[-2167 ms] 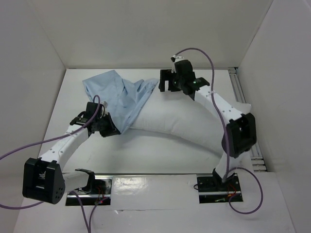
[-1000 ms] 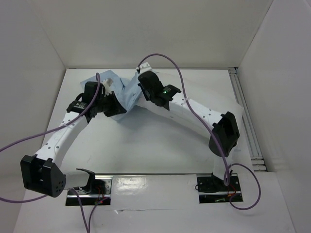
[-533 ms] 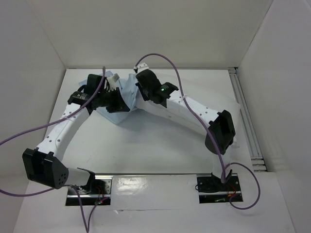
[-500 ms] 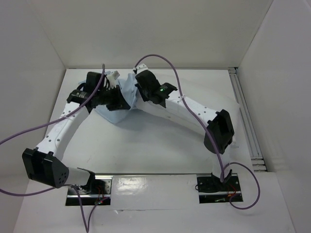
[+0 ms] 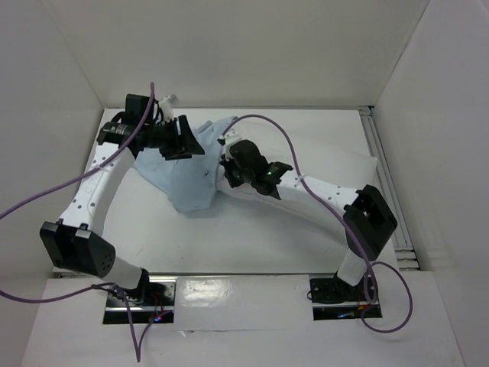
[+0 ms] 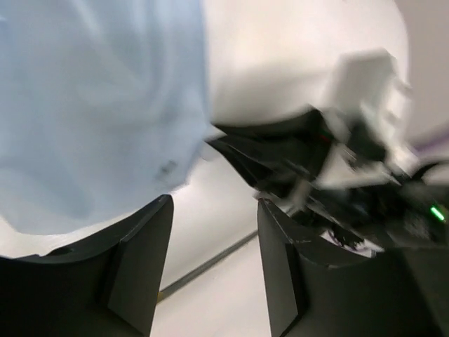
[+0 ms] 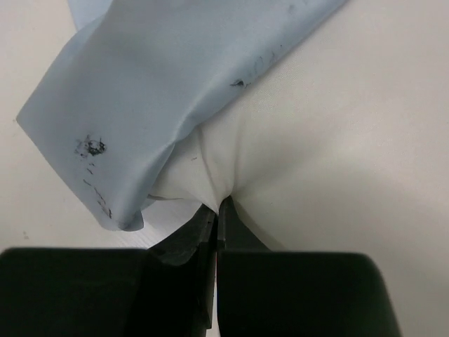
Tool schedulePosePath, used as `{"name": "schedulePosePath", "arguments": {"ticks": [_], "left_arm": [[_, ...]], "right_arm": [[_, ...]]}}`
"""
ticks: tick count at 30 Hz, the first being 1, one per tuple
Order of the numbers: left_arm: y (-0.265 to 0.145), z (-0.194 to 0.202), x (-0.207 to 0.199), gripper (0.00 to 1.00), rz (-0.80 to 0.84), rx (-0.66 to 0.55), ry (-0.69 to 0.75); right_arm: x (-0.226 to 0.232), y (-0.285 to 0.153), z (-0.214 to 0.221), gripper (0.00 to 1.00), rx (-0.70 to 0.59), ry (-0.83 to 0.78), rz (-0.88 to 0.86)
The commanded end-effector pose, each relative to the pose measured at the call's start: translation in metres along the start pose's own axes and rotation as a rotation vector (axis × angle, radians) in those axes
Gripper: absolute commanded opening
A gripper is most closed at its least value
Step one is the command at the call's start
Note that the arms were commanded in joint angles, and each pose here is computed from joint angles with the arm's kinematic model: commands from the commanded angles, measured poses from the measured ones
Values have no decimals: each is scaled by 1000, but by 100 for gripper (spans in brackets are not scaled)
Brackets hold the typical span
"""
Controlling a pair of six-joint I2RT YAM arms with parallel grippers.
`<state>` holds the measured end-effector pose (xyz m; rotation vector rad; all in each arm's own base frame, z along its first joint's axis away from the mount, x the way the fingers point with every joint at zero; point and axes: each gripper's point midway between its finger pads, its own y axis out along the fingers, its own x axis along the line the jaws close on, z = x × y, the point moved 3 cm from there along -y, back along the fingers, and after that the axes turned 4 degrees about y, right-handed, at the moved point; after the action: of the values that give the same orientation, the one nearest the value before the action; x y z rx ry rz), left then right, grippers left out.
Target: Put the pillow into the pillowcase
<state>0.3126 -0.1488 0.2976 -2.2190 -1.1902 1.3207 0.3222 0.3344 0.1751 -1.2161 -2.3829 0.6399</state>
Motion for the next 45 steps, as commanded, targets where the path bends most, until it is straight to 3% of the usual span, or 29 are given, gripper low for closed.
{"name": "schedulePosePath", "arguments": {"ticks": [1,6,9,15,18,19,20,22,23,30,37,41,44,45], "left_arm": [[16,-24,21,66,-91,-45,-23],[67,-57,34,74,-181,-33,-18],[83,-73,32,74,-241,-50,18],[127,-70,35,74,-243,33,44],[144,-67,30,68,-197,70,54],[148,-67,30,62,-181,79,51],[150,-71,25,39,-160,72,56],[154,-71,19,6,-111,88,54],[154,-76,14,0,-88,81,60],[141,-92,-31,0,146,35,104],[142,-91,-79,0,358,73,106],[137,-94,-100,0,467,67,124],[149,-87,-86,0,415,89,103],[162,-80,-76,0,399,118,94]], "right_arm": [[11,-23,-35,0,-165,42,-86],[11,-22,-29,0,-154,40,-94],[17,-24,-28,0,-159,36,-116],[24,-27,-25,0,-156,27,-132],[24,-29,-24,0,-156,27,-132],[23,-29,-22,0,-147,26,-130],[23,-29,-22,0,-147,26,-130],[27,-30,-20,0,-146,21,-138],[32,-34,-23,0,-154,18,-148],[70,-51,-20,0,-173,-32,-207],[122,-56,1,0,-176,-111,-273],[123,-51,3,0,-168,-120,-228],[110,-53,-8,0,-190,-112,-126],[107,-54,-12,27,-195,-110,-97]]}}
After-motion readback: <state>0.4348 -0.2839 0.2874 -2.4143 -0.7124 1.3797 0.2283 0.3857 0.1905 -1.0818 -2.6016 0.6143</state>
